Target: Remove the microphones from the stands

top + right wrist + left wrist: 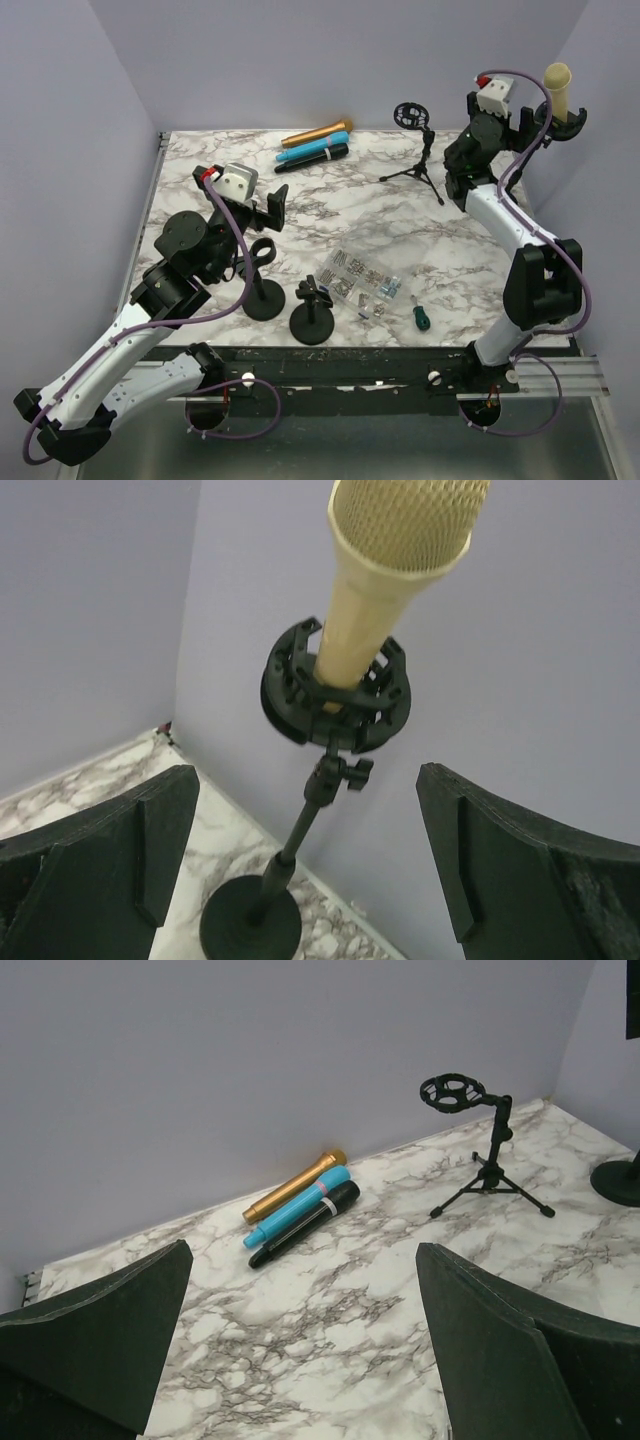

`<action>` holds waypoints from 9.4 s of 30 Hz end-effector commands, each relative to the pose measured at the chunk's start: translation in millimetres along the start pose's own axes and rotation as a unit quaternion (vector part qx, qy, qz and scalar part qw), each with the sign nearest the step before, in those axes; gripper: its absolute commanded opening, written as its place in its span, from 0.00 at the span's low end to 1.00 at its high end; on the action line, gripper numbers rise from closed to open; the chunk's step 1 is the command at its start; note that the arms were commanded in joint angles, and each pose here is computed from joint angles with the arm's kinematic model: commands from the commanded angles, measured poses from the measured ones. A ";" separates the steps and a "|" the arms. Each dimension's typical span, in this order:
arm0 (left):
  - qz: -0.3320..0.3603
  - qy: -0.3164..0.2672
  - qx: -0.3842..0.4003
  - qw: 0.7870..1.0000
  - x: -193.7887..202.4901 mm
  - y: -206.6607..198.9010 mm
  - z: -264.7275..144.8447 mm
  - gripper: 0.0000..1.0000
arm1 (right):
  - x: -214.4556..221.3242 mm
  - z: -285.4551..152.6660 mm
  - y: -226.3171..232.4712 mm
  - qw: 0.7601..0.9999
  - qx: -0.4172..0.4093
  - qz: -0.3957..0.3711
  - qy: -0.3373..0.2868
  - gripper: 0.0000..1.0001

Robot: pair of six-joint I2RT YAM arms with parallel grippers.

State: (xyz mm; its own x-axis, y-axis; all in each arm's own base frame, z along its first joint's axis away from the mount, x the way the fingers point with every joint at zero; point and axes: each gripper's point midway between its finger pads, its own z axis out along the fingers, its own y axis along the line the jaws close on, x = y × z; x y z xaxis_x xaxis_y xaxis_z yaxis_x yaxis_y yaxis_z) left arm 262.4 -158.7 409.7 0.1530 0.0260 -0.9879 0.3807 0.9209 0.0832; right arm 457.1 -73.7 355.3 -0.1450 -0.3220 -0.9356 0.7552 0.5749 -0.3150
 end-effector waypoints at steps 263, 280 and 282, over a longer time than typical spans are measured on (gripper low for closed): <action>-0.001 -0.012 0.016 1.000 -3.0 -8.9 -1.0 0.99 | 77.2 74.9 -47.4 0.834 -0.129 0.508 0.172 0.75; 0.000 -0.007 0.018 1.000 0.1 -11.0 1.6 0.98 | 86.1 90.8 -33.1 0.839 -0.138 0.502 0.160 0.67; 0.000 -0.007 0.019 1.000 0.4 -11.3 1.8 0.99 | 89.1 91.8 -30.2 0.839 -0.140 0.501 0.164 0.66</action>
State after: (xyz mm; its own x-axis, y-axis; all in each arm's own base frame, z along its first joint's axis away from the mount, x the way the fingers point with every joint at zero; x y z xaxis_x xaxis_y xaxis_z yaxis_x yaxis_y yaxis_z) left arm 260.7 -166.4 407.2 0.1577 0.0343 -0.9869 0.4041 0.9097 0.0962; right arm 472.2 -184.2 284.4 0.2492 0.6466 -0.7210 0.4517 0.5809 0.6771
